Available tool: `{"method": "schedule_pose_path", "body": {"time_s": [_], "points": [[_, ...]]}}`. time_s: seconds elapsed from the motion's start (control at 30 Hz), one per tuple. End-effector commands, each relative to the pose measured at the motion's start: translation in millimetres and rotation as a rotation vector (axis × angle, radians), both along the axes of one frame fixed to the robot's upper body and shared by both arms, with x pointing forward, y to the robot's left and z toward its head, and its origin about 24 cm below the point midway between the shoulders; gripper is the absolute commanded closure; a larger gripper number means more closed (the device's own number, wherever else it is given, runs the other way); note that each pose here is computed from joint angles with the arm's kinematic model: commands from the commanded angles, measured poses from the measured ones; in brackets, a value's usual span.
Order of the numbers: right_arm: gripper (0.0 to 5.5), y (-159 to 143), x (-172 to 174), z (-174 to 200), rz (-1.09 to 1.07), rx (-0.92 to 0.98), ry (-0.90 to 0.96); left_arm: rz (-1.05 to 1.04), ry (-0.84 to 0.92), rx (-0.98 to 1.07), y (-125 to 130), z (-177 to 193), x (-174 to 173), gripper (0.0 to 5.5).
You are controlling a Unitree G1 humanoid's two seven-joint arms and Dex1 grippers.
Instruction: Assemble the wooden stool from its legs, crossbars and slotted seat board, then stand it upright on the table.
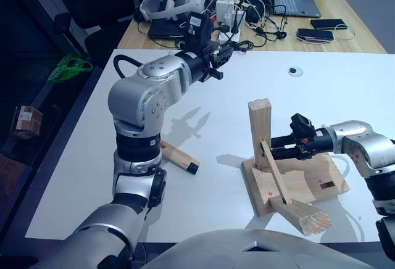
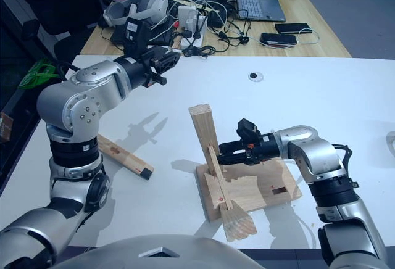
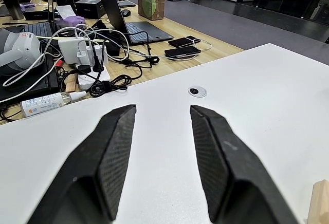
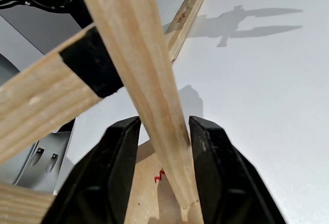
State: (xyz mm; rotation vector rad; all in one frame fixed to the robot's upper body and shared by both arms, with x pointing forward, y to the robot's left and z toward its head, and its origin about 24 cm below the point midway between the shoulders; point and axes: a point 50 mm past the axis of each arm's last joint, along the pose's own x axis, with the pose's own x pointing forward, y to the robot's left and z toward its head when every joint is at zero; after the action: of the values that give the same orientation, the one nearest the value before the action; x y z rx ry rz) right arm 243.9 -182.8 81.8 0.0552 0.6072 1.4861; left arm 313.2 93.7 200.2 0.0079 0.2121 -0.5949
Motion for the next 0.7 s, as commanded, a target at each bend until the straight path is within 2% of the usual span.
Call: {"method": "schedule_pose_path", "body": {"time_s": [0.03, 0.43, 0.7], "points": [[4.32, 10, 14, 1, -0.065, 0.005, -0.059, -0.002, -0.011, 0.002, -2, 3, 0, 3.53], [4.47, -5, 61, -34, -0.583, -0.187, -0.278, 0.006, -0.020, 0.002, 0, 5, 1, 3.53], [4.47, -3, 70, -50, -0.896, -0.288, -0.346, 0.129, -0.074, -0.028, 18, 15, 13, 3.53]]}}
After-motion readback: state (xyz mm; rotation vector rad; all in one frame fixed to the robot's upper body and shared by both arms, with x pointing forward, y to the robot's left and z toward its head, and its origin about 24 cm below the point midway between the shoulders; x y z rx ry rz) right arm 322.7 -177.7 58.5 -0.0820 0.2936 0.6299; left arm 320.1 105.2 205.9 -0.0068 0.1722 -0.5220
